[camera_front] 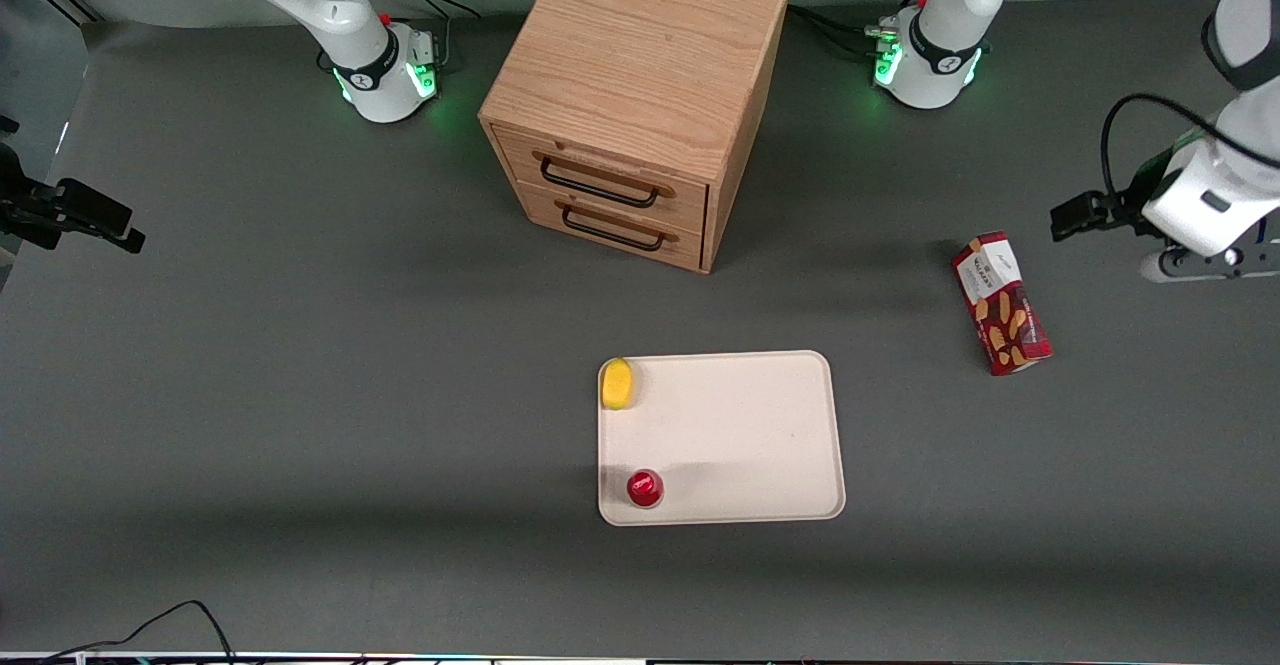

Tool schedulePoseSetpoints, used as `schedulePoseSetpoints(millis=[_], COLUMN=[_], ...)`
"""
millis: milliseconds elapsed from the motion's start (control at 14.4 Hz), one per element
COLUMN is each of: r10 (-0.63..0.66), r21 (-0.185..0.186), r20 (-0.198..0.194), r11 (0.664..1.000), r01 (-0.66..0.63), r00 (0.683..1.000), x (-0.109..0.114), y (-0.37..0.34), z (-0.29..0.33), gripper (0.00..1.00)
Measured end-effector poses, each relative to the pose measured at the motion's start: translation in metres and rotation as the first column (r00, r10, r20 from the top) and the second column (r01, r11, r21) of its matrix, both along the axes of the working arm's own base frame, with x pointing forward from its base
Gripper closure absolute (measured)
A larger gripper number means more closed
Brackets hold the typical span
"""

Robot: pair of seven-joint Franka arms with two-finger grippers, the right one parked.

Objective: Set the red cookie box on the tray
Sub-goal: 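Hold the red plaid shortbread box upright in the left gripper and lift it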

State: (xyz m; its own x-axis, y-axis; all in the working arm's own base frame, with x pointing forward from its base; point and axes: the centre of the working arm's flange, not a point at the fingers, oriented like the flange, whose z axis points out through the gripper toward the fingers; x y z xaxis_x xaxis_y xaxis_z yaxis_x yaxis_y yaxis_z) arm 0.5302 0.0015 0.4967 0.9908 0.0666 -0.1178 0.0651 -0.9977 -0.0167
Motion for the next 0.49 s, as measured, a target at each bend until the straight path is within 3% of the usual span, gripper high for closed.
schedulePoseSetpoints(millis=[485], r10=[0.048], r21=[-0.003], r20=[0.090], r11=[0.999], r01=[-0.048], r00=[0.995], x=[-0.031], y=[0.025], z=[-0.150], gripper=[0.00])
